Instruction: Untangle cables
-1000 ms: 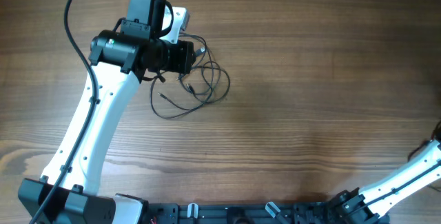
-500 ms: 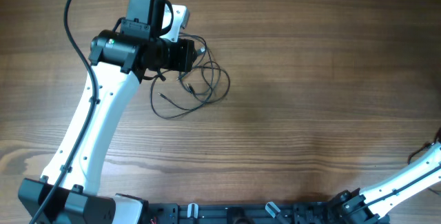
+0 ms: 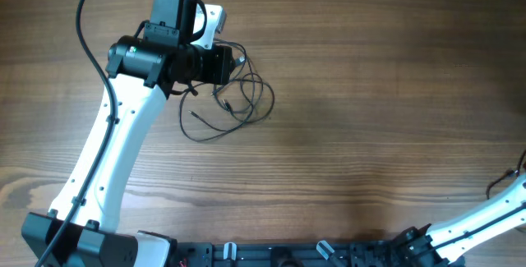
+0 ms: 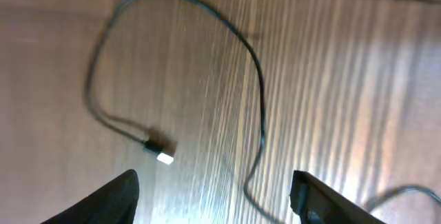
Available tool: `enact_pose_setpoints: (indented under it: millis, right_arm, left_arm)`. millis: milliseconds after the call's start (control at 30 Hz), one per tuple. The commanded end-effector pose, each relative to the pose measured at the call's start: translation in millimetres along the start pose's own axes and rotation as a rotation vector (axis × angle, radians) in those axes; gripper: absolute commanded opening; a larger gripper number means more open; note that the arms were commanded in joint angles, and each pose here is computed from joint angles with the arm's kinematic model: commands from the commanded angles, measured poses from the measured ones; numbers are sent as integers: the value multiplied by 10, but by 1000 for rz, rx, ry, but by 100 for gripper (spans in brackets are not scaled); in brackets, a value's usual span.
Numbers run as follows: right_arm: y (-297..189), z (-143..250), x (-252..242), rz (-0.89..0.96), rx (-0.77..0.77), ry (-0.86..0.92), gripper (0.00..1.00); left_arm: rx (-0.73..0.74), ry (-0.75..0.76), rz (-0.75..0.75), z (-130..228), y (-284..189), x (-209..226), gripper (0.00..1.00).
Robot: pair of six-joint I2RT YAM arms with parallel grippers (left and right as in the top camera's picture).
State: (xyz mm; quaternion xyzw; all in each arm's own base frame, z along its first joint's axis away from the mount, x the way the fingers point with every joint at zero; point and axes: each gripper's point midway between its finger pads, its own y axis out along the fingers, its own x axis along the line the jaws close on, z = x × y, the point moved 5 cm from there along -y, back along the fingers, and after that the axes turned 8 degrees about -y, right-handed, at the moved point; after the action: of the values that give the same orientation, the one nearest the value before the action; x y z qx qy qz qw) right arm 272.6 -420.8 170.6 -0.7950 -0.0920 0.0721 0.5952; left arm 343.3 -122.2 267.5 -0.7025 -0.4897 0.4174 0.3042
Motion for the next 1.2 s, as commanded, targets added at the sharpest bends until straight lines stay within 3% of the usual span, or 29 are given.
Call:
enact_pose_setpoints:
  millis: [0, 367, 633, 900, 1167]
  right_arm:
    - [-453, 7, -21, 37, -80, 46, 74]
    - [-1333, 419, 358, -8, -160, -61, 73]
    - [-2443, 942, 559, -114, -360, -221, 75]
    - [-2249, 1316, 294, 28, -261, -246, 79]
    - [-2377, 1656, -39, 22, -296, -238, 88]
  left_arm:
    - [-64, 31, 28, -103, -129, -69, 53]
    - [-112, 41, 46, -197, -138, -100, 57]
    - [-142, 25, 29, -266, -161, -10, 56]
    - [-163, -9, -25, -289, -317, 314, 56]
    - [-203, -64, -65, -331, -458, 575, 56]
